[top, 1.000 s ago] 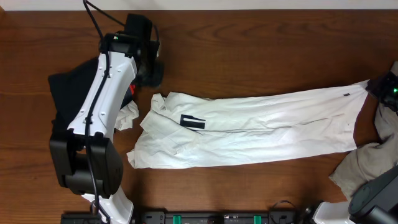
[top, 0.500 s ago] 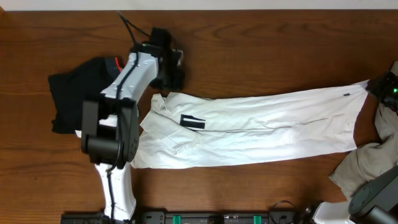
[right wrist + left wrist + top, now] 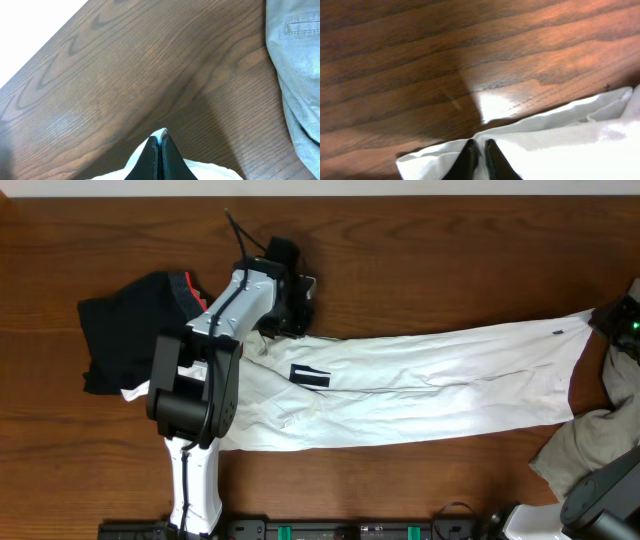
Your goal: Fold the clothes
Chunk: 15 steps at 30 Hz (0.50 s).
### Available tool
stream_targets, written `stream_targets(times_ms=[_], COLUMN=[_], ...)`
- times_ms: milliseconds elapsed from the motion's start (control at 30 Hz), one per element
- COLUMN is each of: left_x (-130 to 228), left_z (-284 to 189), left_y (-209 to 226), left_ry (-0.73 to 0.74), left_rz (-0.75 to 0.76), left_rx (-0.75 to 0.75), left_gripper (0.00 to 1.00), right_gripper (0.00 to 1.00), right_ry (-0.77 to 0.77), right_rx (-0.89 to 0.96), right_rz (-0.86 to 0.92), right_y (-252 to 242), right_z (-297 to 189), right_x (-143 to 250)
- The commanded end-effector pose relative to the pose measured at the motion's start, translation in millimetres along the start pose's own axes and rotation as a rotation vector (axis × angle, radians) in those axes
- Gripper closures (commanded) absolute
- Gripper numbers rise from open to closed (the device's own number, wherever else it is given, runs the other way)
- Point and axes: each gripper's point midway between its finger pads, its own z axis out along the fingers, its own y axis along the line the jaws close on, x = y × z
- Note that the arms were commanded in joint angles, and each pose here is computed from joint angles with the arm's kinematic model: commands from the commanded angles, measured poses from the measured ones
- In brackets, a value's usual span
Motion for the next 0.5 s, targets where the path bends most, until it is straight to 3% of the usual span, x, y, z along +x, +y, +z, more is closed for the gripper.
stream_targets(times_ms=[0,467], left_x=[1,-24], left_z=[1,-100], left_y=[8,12], left_ry=[0.007,-0.211], left_rz=[-0.002,0.002], left_rx=[-0.038,-0.19], left_gripper=[0.94,0.94], right_gripper=[0.99,0.99], right_ry=[-0.03,-0.027], right_rx=[0.006,0.006], right_rz=[-0.009,-0.008], right_y=[2,2], right_z=[-8,-8], right_x=[-7,-6])
